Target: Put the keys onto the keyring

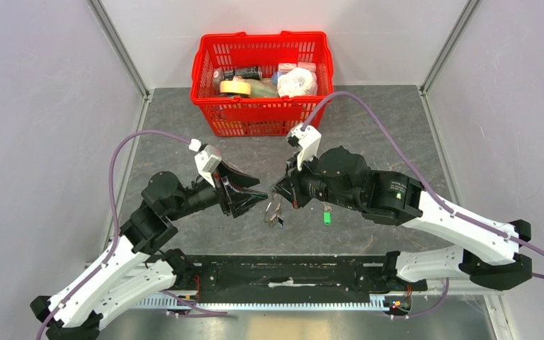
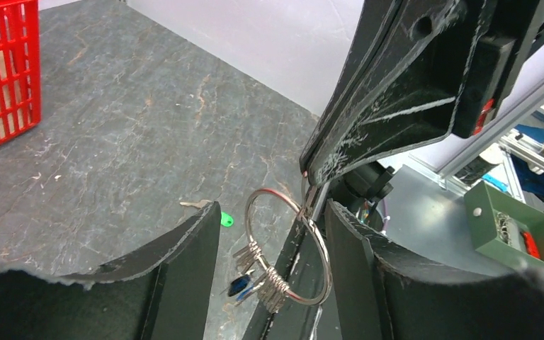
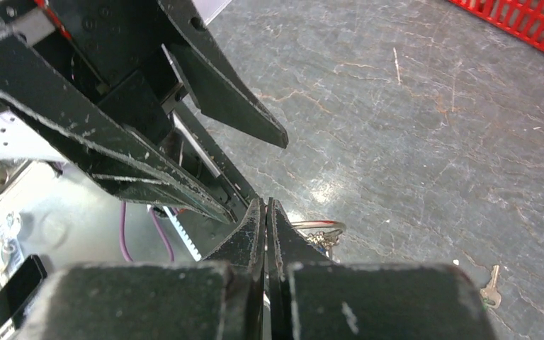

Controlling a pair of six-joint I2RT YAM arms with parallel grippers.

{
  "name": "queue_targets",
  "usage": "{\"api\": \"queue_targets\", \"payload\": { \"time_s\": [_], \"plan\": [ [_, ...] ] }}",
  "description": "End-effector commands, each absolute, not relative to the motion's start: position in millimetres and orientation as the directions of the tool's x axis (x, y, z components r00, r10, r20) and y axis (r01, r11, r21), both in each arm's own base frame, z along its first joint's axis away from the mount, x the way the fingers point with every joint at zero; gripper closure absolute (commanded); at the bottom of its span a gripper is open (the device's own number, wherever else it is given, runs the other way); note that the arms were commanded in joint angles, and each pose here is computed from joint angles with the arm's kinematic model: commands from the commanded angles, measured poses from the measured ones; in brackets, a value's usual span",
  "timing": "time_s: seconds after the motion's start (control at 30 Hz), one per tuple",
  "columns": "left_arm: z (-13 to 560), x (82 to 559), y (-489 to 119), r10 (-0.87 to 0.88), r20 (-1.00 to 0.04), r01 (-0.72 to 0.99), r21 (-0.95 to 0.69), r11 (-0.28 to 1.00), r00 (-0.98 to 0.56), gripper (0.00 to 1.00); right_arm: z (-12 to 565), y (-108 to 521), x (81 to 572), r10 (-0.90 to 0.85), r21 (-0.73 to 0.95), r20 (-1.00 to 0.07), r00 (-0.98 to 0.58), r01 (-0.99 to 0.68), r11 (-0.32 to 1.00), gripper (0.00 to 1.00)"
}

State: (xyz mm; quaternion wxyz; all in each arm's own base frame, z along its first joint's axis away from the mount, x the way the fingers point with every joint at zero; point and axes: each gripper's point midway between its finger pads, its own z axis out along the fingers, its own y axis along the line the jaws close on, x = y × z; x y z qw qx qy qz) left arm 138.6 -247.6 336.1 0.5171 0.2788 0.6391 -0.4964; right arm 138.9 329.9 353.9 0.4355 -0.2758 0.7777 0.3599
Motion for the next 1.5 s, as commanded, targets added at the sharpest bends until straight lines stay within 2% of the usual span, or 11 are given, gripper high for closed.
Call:
{"api": "queue_targets", "payload": {
  "time_s": [0.0,0.33,0.63,0.9,1.0,1.2,1.47],
  "plan": [
    [340,148,-246,-0.176,-0.959,0.881,-0.276,0.385,-0.224,0.37,380,332,155,0.027,0.373,-0.886,-0.464,-0.676,0.635,1.00],
    [346,142,-251,-0.225,-0.956,0.910,-0.256,0.325,-0.189,0.36,377,349,163,0.033,0.389,-0.871,-0.490,-0.648,0.654,1.00],
    [334,147,-255,-0.201,-0.960,0.908,-0.254,0.333,-0.195,0.36,385,349,165,0.062,0.406,-0.871,-0.488,-0.641,0.651,1.00],
    [337,147,-254,-0.214,-0.962,0.913,-0.235,0.334,-0.169,0.40,392,348,163,0.077,0.417,-0.870,-0.487,-0.643,0.642,1.00],
    [338,146,-255,-0.216,-0.962,0.917,-0.232,0.326,-0.167,0.47,394,348,162,0.078,0.419,-0.870,-0.487,-0.646,0.638,1.00],
    [339,146,-255,-0.214,-0.963,0.918,-0.230,0.323,-0.166,0.51,396,349,161,0.084,0.429,-0.867,-0.492,-0.649,0.628,1.00],
    [338,147,-256,-0.211,-0.963,0.917,-0.231,0.326,-0.167,0.52,402,348,159,0.102,0.441,-0.866,-0.489,-0.652,0.616,1.00]
  ]
}}
